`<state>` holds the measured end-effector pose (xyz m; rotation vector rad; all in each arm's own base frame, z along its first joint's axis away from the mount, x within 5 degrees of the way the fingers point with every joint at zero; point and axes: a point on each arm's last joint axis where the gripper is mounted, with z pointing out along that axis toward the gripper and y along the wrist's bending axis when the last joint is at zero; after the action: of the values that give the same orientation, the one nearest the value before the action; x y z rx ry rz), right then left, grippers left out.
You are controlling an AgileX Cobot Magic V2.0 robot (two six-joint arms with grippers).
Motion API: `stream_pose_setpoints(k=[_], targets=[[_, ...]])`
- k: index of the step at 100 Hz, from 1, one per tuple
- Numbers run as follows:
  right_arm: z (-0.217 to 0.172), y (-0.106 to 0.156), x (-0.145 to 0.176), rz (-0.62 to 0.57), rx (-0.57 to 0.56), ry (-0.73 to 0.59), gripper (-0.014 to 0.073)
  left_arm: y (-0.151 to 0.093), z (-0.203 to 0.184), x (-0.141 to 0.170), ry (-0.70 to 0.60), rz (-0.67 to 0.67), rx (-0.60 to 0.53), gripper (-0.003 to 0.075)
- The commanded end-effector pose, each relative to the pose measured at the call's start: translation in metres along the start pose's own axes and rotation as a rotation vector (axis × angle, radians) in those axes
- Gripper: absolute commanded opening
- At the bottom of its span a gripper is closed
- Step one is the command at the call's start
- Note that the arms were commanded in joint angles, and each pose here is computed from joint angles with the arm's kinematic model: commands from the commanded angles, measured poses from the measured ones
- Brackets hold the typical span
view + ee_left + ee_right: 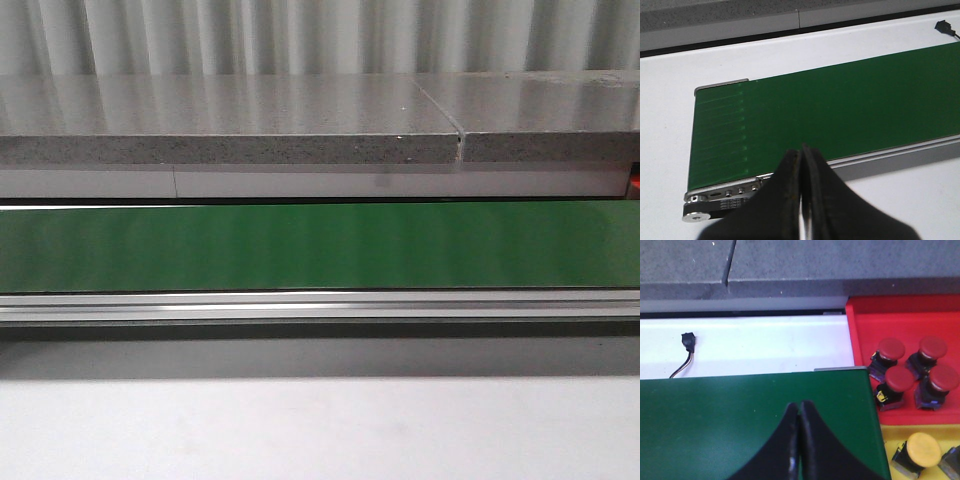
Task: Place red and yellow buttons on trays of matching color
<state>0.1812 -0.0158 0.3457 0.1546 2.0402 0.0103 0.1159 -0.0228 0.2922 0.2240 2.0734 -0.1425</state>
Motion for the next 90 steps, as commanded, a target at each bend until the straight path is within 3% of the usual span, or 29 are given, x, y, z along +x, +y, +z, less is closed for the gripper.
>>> stream_pose_setpoints(k=[1,90], targets=[[-0.017,0.000,-0.009,-0.050,0.006,-0.180,-0.0066,0.000,-0.004,-0.015,-0.098,0.003,-0.003,-0.0020],[-0.075,-0.006,0.081,-0.099,0.017,-0.497,-0.0066,0.000,-0.004,-0.015,-0.098,0.003,-0.003,-0.0020]])
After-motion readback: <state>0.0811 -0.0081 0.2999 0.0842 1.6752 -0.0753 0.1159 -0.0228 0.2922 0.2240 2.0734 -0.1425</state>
